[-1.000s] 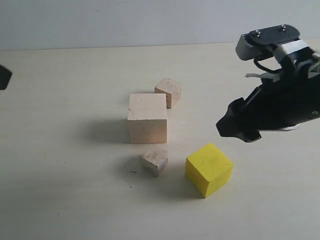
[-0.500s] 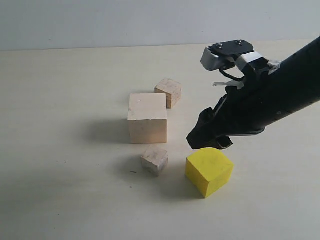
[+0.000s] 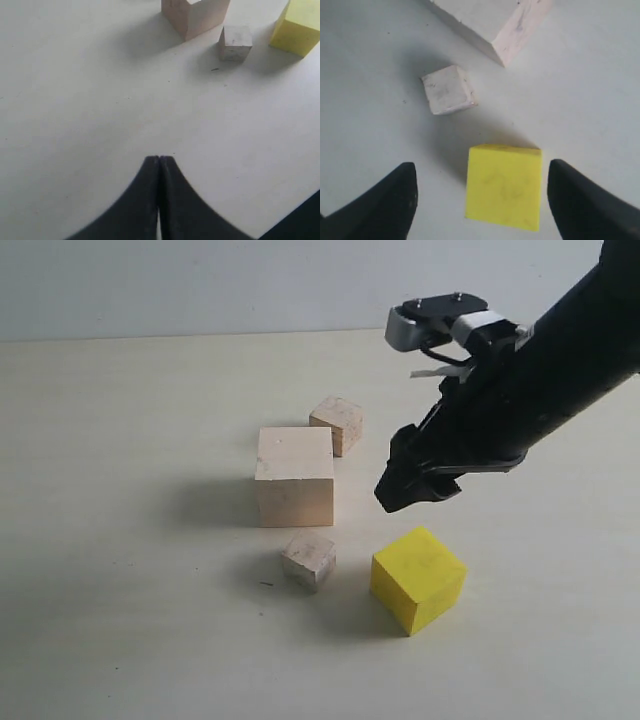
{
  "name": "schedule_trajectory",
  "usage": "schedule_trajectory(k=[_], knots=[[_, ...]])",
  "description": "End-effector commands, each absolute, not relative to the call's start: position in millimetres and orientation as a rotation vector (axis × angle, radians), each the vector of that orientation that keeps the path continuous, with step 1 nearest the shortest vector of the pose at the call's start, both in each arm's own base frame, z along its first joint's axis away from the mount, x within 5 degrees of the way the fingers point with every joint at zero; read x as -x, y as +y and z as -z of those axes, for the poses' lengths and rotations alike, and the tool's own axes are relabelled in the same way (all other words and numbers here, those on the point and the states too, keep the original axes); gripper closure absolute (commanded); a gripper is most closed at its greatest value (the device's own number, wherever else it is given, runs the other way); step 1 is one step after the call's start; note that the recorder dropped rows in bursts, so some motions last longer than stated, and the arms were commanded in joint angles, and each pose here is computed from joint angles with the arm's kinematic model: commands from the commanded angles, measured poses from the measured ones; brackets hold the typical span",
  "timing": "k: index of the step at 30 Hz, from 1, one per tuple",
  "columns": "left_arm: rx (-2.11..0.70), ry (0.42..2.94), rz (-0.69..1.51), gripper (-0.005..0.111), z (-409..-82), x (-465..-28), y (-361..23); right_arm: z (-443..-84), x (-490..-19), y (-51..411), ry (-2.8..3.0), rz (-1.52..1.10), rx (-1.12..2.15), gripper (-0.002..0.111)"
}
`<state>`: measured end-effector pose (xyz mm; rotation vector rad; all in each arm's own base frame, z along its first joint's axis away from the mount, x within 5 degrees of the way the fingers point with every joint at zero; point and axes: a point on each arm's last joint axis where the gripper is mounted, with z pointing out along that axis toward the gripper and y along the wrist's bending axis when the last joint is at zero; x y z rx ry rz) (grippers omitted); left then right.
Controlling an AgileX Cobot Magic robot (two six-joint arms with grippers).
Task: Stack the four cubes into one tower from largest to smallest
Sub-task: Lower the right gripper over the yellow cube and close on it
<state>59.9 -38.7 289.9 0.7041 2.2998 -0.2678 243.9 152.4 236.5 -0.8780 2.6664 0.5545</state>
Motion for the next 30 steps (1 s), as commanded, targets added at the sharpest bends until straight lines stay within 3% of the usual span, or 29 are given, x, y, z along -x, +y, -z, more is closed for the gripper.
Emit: schedule_trajectory(k=[1,9,30], knots=[[-0.678,2.244,0.270,0.106,-291.0,-60.2,-37.8,-247.0,-229.5,153.7,2.757,-0.538,0.896,0.039],[-0.673,2.229,0.273,0.106,-292.1,-59.4,-37.3,-243.3,-217.9,173.4,2.763,-0.250,0.829,0.039],[-0.670,2.222,0.275,0.106,-292.7,-59.8,-37.5,-185.4,-239.8,191.2,2.833,-0.146,0.884,0.039]])
